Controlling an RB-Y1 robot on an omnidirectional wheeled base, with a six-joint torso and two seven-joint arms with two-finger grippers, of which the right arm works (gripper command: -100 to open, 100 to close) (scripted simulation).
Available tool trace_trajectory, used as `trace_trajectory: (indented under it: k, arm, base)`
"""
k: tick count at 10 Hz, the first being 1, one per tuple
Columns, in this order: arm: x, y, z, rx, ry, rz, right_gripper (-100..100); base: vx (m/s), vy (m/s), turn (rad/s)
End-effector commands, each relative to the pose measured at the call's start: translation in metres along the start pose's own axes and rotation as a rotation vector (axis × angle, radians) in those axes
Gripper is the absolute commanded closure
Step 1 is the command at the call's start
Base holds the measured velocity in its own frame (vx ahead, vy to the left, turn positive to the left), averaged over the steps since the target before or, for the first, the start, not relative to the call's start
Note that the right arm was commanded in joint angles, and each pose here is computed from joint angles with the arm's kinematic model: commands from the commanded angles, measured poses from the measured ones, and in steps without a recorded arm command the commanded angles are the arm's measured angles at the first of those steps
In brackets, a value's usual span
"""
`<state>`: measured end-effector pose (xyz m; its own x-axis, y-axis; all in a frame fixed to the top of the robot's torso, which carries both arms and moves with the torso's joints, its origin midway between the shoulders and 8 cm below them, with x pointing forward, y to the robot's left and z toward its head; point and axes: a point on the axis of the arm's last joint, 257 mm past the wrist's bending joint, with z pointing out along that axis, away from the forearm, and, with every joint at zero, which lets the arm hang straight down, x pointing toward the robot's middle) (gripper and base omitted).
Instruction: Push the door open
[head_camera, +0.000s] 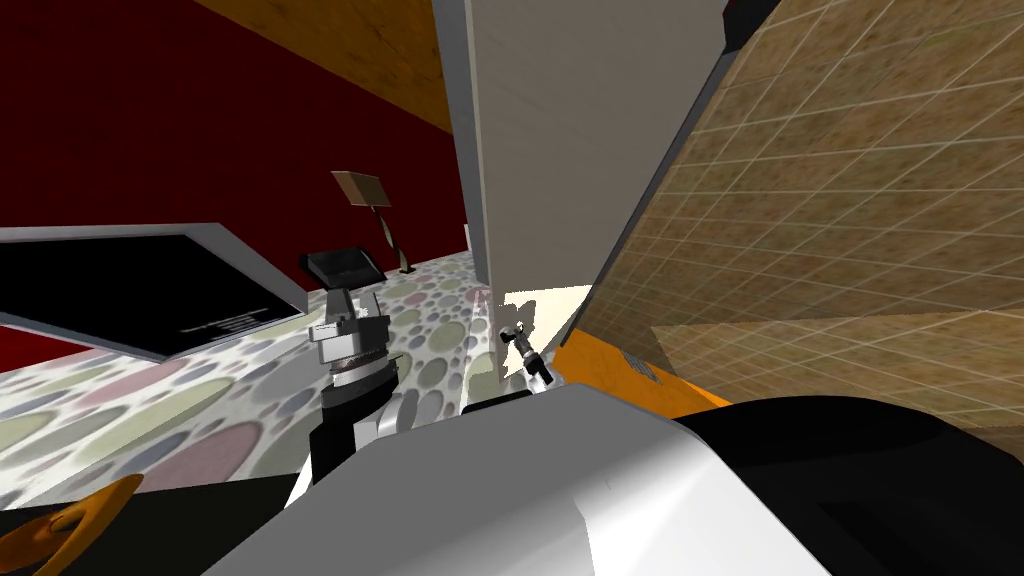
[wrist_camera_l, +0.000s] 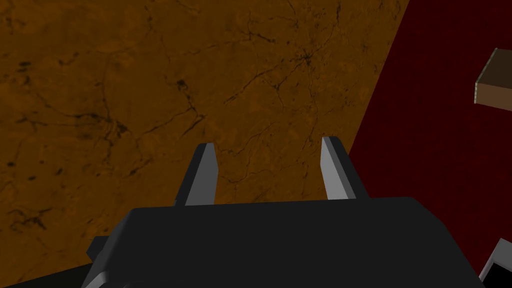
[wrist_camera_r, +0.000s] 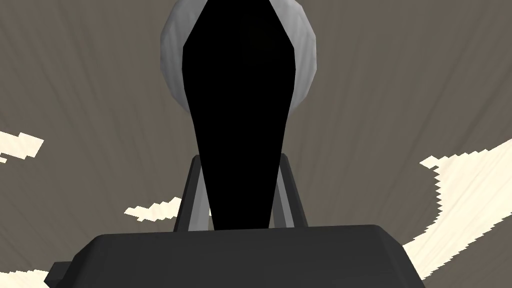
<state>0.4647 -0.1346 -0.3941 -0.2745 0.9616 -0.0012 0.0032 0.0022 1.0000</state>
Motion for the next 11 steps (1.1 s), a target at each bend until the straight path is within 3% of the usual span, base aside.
trace_trajectory:
  k: [1, 3, 11]
  arm:
    - [-0.008, 0.003, 0.0025, -0.006, -0.024, 0.0, 100]
    - [-0.012, 0.001, 0.0004, 0.003, -0.032, -0.002, 100]
    - [-0.062, 0.003, -0.0028, -0.004, -0.152, -0.006, 100]
  base:
    - [0.157, 0.172, -0.062]
    - [0.097, 0.098, -0.03]
    - [0.181, 0.097, -0.047]
